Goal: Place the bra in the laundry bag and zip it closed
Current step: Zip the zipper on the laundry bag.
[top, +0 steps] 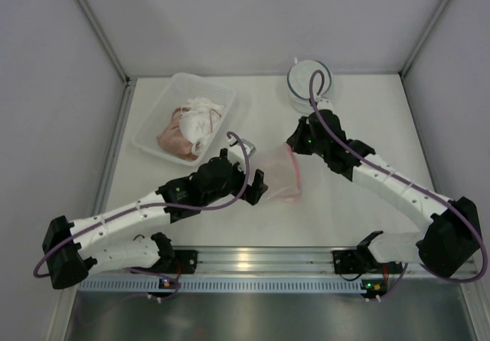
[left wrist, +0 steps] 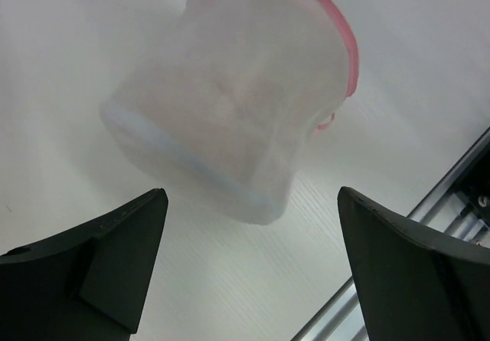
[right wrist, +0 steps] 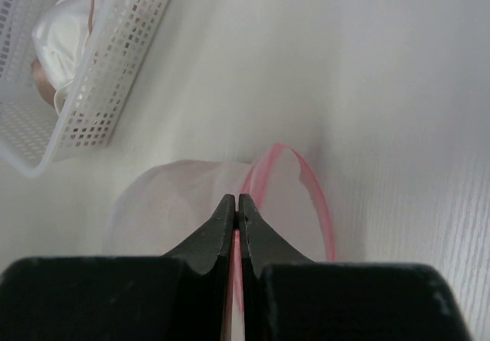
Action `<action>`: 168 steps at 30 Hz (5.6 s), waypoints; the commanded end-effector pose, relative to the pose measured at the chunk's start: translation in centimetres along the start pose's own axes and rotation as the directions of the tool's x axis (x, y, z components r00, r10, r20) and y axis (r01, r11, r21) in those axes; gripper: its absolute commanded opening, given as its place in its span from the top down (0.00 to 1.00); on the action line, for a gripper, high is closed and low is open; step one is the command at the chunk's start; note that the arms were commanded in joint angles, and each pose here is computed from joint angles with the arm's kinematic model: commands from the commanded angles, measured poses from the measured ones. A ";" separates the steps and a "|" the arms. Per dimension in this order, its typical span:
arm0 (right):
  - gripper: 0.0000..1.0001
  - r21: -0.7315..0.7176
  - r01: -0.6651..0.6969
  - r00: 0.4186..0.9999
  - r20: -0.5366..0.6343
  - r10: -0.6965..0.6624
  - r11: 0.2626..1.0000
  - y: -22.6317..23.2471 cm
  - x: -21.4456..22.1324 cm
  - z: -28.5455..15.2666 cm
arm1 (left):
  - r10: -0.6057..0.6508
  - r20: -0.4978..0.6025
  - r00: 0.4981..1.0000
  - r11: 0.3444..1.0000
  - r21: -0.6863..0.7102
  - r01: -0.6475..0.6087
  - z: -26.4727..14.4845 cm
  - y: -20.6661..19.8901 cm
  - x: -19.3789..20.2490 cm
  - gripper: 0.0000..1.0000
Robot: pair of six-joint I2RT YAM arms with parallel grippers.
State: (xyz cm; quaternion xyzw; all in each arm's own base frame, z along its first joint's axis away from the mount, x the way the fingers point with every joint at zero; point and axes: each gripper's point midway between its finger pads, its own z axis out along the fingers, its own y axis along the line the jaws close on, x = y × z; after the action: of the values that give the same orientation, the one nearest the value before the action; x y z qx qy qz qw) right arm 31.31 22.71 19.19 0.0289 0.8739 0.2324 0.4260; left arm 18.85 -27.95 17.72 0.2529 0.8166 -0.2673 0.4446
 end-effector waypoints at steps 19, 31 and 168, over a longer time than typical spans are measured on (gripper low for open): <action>1.00 0.127 -0.065 0.991 0.120 0.049 0.990 -1.4 -3.1 -0.8 | -0.137 0.035 0.990 0.990 0.032 0.136 6.2 -3.9 -8.7 0.08; 1.00 0.119 -0.103 0.987 0.137 0.086 0.988 -1.9 -2.5 -1.6 | 0.008 0.005 1.000 0.996 -0.085 -0.008 8.2 -7.5 -7.5 0.09; 1.00 0.051 -0.020 0.988 0.157 0.012 0.998 -4.0 -1.1 -1.6 | -0.129 0.243 0.961 0.938 0.345 0.039 1.7 -0.4 -5.7 0.41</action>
State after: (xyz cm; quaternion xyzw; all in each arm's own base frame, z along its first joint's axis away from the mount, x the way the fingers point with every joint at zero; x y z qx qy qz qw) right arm 30.01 19.03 16.90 0.0846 0.8607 0.2334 0.4444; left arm 22.58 -28.56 19.74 0.2121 0.7279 -0.4251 0.4945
